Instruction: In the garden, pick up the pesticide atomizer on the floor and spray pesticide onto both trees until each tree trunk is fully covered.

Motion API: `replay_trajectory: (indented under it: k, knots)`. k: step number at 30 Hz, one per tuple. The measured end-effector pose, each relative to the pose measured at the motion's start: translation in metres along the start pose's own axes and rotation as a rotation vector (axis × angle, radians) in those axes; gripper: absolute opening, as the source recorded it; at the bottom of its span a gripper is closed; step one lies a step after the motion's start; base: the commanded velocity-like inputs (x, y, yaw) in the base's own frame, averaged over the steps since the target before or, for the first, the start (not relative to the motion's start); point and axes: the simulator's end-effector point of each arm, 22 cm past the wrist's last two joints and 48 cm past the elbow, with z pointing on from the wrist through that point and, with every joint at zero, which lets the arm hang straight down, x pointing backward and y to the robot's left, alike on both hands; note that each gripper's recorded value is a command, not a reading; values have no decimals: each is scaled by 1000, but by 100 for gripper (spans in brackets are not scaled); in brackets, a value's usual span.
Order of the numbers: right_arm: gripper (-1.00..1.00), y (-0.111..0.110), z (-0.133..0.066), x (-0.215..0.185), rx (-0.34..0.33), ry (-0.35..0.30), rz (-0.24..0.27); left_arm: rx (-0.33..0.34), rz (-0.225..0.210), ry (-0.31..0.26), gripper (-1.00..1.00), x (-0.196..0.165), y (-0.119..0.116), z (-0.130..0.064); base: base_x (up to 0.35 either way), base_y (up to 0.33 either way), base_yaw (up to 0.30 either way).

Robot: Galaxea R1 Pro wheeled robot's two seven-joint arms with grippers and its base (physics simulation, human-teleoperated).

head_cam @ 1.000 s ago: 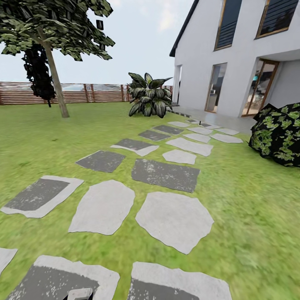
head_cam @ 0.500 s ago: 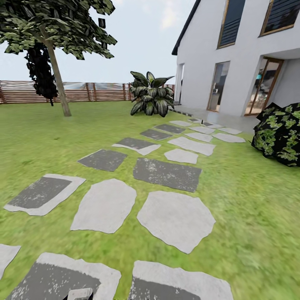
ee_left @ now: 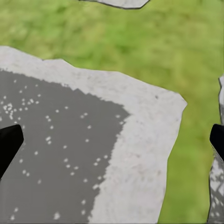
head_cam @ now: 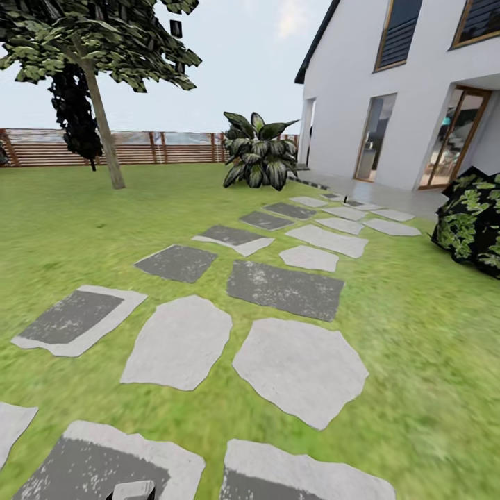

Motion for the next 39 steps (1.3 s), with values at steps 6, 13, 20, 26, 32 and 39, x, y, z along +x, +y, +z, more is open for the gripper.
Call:
replay_trajectory:
  k: [6,13,20,26,32,39]
  knots:
    - [100,0,0,4,0,9,-1,0,1,8,100,4,0,0,336,0,10]
    - [100,0,0,8,1,20,-1,0,2,19,100,9,0,1,339,0,1]
    - [100,-1,0,13,2,31,-2,-1,3,29,100,14,0,1,339,0,0]
    - [100,0,0,17,1,40,-3,-1,4,39,100,18,0,2,339,0,0]
    - [100,-1,0,21,1,49,-4,-1,5,48,100,22,0,2,339,0,0]
    - [100,-1,-1,25,2,60,-5,-1,7,59,100,27,0,2,339,0,0]
